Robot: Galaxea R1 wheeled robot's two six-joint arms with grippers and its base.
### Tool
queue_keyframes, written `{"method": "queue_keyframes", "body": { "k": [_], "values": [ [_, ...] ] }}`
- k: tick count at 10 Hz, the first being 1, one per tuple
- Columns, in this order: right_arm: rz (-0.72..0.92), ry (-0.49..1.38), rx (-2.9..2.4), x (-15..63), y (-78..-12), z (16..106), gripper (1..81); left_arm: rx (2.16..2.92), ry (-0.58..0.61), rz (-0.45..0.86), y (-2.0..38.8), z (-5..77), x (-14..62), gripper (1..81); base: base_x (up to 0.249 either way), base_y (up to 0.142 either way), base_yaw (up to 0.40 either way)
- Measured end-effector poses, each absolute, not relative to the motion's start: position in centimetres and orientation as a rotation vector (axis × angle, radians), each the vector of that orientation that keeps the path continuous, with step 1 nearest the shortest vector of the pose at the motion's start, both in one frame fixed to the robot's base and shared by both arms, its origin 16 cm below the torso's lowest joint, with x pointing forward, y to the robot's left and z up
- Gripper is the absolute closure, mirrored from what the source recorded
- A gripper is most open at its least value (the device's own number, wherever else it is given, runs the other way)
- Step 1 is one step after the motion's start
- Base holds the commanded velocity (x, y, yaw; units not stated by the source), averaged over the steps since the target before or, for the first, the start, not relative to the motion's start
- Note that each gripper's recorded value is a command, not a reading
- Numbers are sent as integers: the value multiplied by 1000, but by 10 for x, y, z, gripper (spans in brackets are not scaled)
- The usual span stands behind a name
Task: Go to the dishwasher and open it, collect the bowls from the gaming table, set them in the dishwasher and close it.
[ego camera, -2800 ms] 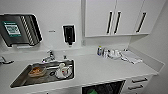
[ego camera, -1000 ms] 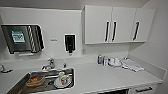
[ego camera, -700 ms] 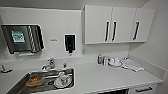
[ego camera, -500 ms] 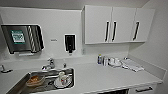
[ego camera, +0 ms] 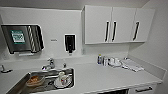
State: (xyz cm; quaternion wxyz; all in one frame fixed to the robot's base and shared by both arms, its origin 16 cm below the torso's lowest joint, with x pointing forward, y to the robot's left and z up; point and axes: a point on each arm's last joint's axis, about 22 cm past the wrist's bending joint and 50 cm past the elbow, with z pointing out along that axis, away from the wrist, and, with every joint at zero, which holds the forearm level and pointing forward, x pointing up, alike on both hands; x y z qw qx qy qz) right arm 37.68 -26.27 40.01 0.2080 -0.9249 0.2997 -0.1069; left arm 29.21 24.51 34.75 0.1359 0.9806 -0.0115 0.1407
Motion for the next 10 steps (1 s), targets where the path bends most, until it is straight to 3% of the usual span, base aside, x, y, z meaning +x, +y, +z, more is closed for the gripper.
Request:
{"method": "queue_keyframes", "body": {
  "k": [4, 8, 9, 10],
  "values": [
    [-282, 819, -2576, 381, -262, 404, 10, 2840, -32, 407, 245, 347, 291, 10, 36, 0, 0],
    [-186, 674, -2648, 341, -265, 397, 10, 2837, -36, 420, 245, 349, 292, 10, 92, 0, 0],
    [-132, 785, -2639, 329, -268, 390, 10, 2835, -36, 419, 244, 349, 290, 10, 93, 0, 0],
    [-186, 805, -2609, 343, -261, 393, 10, 2841, -36, 407, 245, 348, 287, 10, 93, 0, 0]
  ]
}}
